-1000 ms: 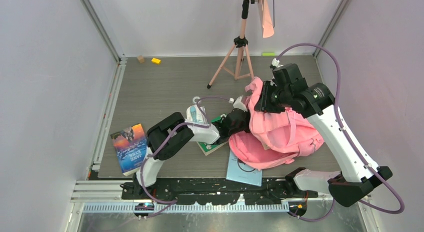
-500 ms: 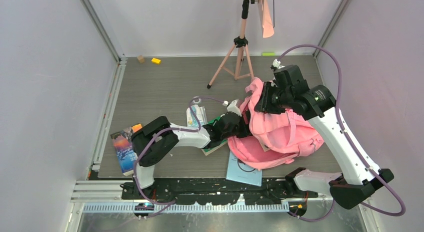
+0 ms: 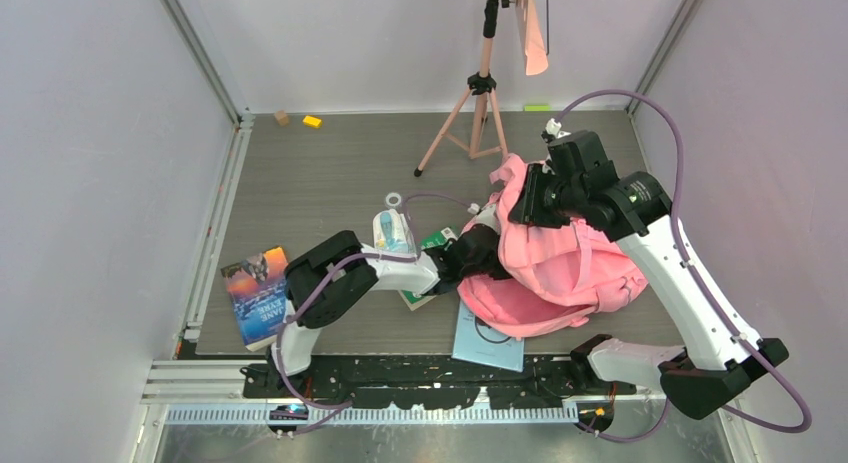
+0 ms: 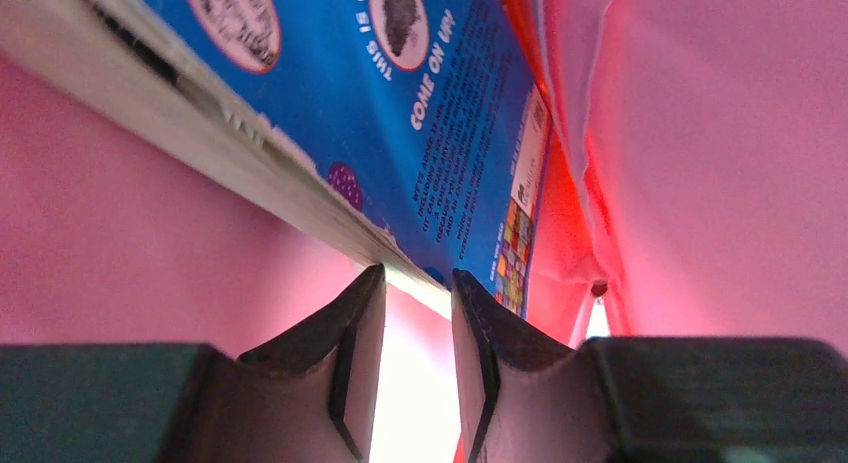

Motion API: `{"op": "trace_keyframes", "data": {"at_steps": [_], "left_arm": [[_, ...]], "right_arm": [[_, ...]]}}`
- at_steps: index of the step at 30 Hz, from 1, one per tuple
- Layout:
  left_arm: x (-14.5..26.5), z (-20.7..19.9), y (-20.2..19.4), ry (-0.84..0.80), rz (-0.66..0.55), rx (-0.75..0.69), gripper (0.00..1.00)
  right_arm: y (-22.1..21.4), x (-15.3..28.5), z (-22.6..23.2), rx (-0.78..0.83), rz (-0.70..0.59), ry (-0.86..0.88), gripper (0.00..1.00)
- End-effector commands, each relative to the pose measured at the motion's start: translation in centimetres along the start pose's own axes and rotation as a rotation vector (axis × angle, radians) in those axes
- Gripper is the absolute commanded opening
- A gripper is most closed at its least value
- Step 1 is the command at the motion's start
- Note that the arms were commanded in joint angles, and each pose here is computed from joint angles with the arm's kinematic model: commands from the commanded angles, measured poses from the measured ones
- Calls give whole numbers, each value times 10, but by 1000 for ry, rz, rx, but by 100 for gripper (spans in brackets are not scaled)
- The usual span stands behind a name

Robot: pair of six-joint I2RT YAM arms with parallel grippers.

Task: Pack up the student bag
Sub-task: Place the book in the student bag, then pick up the book from the center of the board.

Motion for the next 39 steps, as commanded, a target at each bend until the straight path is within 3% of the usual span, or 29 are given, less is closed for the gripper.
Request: {"op": "trace_keyframes", "data": {"at_steps": [1,6,11,15,21,26,33,39], "left_arm": [[-24,-31,0,-145,16,-41,31],[-44,-53,0,-205,11,-106,31],[-50,-50,2,-185,-8,-151,31],[-41,-48,4,-172,-24,-194,38],[5,-52,20,-140,-111,-340,71],[54,-40,30,-39,-156,-443,88],[116,-5,44,119,-102,-552,99],[157,36,46,350,29,-799,99]], "right_arm": [[23,19,15,-11,-198,121,0],[24,18,14,-13,-209,116,0],[24,16,14,-11,-213,109,0],[26,15,10,-17,-232,75,0],[28,21,7,-21,-280,52,0],[29,25,5,-25,-312,32,0],[22,14,-6,-34,-306,-49,0],[16,13,-9,-42,-303,-59,0]]}}
Point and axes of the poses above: each gripper's point midway between its finger pads, its own x axis back along the fingers, its own z axis along the line the jaws close on, y = z × x, the point moved 9 cm from there along x, back along the fingers, and after that the axes turned 5 degrees about x, right-handed, at the moved point
